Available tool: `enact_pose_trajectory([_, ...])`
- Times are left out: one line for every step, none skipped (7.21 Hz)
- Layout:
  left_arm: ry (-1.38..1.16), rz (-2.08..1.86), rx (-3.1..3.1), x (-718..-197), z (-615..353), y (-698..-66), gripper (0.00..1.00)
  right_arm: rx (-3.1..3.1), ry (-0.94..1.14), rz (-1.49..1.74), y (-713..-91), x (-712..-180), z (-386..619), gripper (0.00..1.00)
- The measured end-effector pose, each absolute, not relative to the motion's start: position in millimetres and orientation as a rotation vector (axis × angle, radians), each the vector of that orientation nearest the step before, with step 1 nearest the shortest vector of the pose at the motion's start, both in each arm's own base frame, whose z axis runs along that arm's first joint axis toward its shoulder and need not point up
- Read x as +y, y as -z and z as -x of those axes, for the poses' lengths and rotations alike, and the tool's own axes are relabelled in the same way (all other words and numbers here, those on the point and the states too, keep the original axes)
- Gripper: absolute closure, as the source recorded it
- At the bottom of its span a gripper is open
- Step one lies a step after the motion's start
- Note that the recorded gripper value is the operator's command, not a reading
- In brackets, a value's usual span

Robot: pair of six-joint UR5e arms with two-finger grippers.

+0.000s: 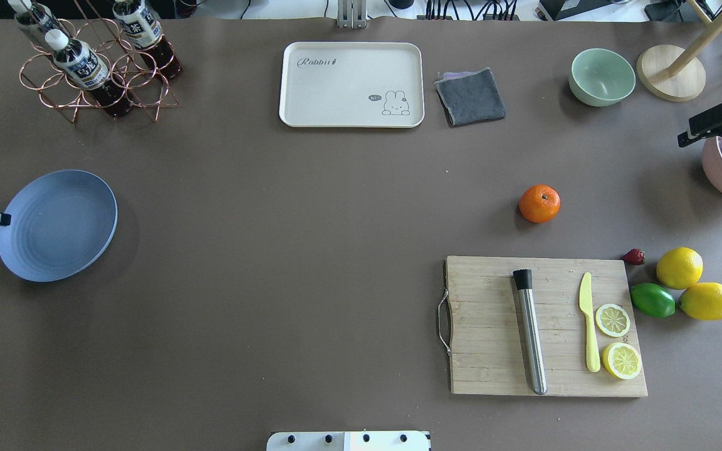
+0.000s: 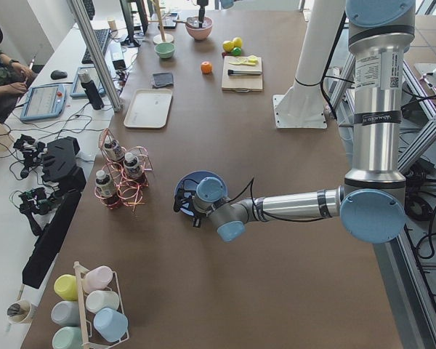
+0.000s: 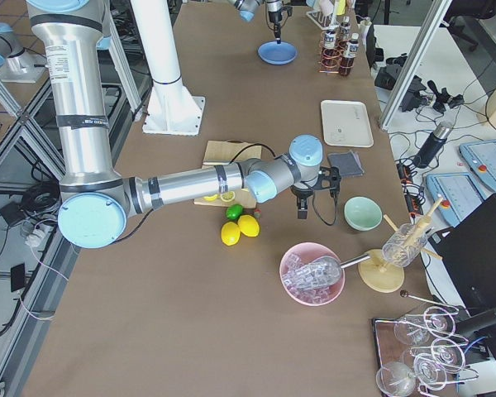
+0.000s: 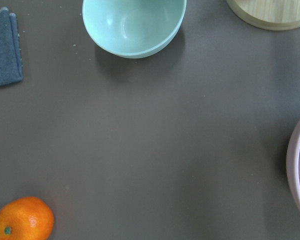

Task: Pick orange to plate
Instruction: 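Move the left gripper toward the blue plate while the right approaches the tangerine, then grasp the blue plate rim with the left gripper while the right descends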

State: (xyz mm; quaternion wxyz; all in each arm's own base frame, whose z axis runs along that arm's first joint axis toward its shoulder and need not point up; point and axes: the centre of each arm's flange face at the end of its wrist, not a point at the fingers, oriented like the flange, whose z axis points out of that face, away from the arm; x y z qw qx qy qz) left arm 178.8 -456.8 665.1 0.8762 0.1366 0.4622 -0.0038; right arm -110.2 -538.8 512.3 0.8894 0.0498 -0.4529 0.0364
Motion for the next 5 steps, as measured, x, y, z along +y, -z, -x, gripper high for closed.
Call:
enact_pose_trajectory([0.005,-0.287,0.97,-459,-181,-661,1.0,-0.949,-0.075,-0.097,-502,-539,123,0.0])
enact_pose_trajectory([0.002,-0.288,0.983,-462,-184,-655,1.0,-0.957,-0.076,-0.095,-492,-539,132,0.0])
enact_pose_trajectory([-0.001,-0.269,1.022,-467,-186,-643,1.0,-0.962,-0.073,-0.098,-484,-539,137,0.0])
enact_pose_trajectory([0.012,-0.231,1.083,-473,-181,-625,1.0,-0.962,-0.068,-0.104,-479,-541,142,0.0])
enact_pose_trajectory([0.053,-0.205,1.132,-480,-174,-606,1.0,-0.955,-0.068,-0.105,-476,-542,150,0.0])
